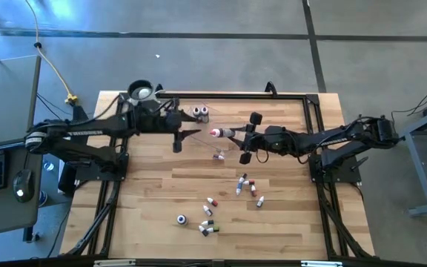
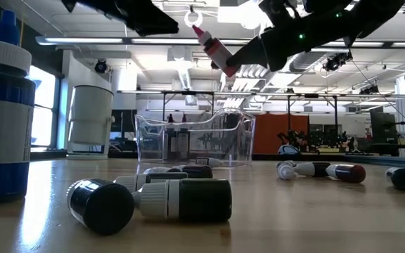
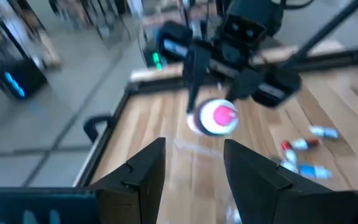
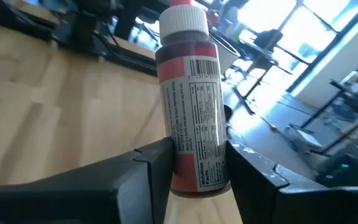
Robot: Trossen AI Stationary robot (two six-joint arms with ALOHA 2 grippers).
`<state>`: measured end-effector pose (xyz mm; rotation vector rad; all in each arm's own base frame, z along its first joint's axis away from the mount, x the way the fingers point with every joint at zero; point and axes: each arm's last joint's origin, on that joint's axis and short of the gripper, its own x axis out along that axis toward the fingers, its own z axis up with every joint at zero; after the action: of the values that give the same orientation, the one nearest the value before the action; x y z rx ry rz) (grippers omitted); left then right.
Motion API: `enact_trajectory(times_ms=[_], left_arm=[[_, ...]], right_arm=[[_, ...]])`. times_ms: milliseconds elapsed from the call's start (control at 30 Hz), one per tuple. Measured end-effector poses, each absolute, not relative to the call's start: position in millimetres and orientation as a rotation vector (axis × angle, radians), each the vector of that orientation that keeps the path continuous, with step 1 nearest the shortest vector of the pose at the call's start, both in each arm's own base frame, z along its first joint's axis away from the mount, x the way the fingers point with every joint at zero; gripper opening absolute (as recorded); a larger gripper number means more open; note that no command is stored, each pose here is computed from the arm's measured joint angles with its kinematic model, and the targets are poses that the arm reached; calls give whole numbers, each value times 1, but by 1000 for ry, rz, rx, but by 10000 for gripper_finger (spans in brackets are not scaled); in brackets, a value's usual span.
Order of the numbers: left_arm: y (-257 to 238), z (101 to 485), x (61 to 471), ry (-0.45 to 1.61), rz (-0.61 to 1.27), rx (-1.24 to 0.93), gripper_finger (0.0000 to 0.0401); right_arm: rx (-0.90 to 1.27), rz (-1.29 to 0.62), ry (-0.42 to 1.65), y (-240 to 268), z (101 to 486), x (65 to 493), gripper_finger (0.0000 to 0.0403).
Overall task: Pick & Place food coloring
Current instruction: Put the large pink food coloring bottle into the bin
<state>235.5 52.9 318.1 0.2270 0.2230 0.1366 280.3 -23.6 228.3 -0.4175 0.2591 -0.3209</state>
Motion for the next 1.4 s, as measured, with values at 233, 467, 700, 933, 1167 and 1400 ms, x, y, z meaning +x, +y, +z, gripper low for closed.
enact_trajectory(times_ms=[233, 467, 700, 933, 1167, 1400], left_arm=[[51, 278, 246, 231, 99, 150, 158], [55, 251, 264, 342, 86, 124, 158], [59, 244, 281, 273, 99, 144, 158], [59, 263, 283, 88, 120, 180, 158], [59, 273, 285, 38, 100, 197, 168], [59, 276, 286, 33, 96, 199, 191]], right_arm=[[-386, -346, 251, -24, 229, 280, 133], [-329, -333, 237, -31, 229, 280, 133], [-326, -338, 263, -37, 227, 279, 133], [-322, -292, 266, -36, 226, 279, 133], [-323, -295, 269, -36, 225, 279, 133], [-329, -295, 268, -36, 226, 279, 133]])
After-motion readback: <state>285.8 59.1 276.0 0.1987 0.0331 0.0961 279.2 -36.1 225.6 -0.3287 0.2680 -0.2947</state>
